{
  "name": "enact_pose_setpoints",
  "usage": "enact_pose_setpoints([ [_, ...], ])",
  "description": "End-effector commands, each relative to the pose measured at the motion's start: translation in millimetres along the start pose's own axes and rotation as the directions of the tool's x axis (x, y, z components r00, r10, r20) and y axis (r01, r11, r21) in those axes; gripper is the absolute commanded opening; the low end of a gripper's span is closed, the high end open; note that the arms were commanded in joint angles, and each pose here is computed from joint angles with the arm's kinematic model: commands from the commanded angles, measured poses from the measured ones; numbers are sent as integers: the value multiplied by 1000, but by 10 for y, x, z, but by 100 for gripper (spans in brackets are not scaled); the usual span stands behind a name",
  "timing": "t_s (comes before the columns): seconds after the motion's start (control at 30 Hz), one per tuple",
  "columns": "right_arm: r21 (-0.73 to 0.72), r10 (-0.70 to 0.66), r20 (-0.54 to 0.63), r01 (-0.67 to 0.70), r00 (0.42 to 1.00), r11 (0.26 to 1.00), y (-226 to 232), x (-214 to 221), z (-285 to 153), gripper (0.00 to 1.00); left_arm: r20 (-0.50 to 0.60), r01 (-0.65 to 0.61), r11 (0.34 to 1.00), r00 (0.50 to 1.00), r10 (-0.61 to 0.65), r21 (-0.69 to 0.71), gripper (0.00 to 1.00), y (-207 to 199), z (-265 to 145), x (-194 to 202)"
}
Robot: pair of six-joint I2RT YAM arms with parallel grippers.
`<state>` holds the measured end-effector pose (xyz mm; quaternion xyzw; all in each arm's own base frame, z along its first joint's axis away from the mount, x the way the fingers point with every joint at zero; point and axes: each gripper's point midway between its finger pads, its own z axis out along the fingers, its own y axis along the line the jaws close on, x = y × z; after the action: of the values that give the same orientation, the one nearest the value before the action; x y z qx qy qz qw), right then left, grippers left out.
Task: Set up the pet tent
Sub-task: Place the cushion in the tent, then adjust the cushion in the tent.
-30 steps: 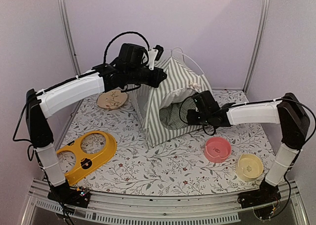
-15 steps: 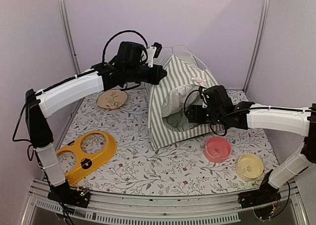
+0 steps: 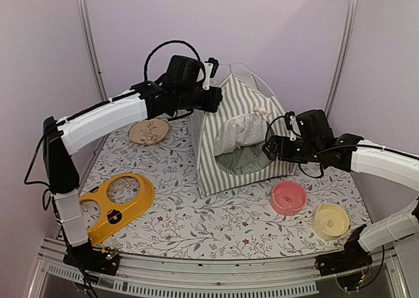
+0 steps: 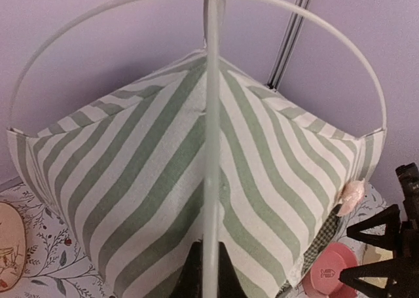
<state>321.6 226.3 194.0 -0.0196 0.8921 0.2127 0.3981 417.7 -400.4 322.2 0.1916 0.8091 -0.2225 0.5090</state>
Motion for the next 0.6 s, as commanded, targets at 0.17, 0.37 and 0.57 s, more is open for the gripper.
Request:
enact_pose_setpoints([
  [0.17, -164, -59, 68, 70, 996, 984, 363, -177, -152, 49, -4, -2, 1000, 1000, 2, -18, 0, 85, 44, -17],
  [0.37, -49, -275, 43, 277, 960, 960, 649, 64, 465, 0, -14, -11, 999, 1000, 11, 51, 0, -58, 49, -37],
  [0.57, 385, -263, -152, 302, 953, 872, -400, 316, 1178, 0, -2, -7, 1000, 1000, 7, 2, 0, 63, -30, -88],
])
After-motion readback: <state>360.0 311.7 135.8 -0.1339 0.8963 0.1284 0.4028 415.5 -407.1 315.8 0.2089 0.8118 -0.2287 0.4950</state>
